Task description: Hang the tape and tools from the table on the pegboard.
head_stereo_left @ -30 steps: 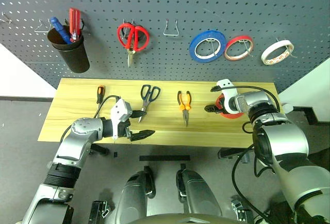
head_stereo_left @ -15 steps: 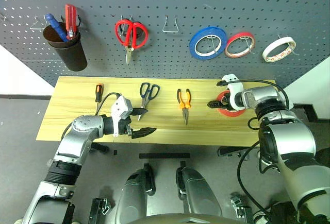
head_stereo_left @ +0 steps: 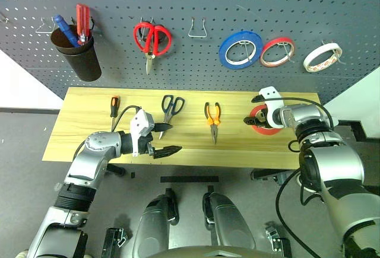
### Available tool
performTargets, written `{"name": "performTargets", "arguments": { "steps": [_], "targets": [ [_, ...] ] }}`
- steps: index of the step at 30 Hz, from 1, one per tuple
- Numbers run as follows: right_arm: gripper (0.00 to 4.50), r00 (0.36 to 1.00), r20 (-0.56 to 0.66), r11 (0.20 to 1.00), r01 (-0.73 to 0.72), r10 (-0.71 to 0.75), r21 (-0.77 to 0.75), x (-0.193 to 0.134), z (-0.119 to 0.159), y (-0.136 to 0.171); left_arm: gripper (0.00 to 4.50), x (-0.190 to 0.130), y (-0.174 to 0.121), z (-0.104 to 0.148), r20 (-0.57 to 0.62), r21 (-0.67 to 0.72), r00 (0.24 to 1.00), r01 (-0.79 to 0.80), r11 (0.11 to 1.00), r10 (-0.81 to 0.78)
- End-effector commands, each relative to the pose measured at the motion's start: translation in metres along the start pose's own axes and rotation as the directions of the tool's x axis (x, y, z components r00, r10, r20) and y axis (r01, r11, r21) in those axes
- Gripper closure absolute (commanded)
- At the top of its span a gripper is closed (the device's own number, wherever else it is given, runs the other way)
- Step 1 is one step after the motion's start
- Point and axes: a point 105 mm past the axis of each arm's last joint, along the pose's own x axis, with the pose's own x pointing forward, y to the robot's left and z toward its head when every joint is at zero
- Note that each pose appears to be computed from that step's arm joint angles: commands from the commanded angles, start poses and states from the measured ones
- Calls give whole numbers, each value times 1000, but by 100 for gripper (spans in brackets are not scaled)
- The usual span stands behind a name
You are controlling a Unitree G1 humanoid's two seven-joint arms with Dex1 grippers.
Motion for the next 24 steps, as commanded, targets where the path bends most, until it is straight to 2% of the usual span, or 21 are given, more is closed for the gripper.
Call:
{"name": "performTargets", "arguments": {
  "steps": [1, 7, 10, 20, 24],
  "targets": [
    [3, 1000, -12, 1000, 8, -9, -14, 4, -5, 2, 0, -2, -1, 6, 9, 33, 1000, -1, 999, 0],
    [3, 997, -76, 999, 7, -9, -33, 10, -21, 7, 0, -5, -3, 4, -1, 30, 1000, -6, 1000, 6],
    [55, 993, -115, 999, -10, 5, -40, 10, -27, 8, 0, -6, -4, 3, -4, 27, 1000, -7, 1000, 7],
    [377, 989, -145, 998, -21, 12, -64, 9, -30, 8, 0, -6, -2, 1, -4, 30, 999, -33, 999, 33],
    [382, 994, -111, 999, -14, 8, -51, 5, -20, 4, 0, -7, -2, 1, 0, 32, 999, -36, 999, 37]
  ]
}}
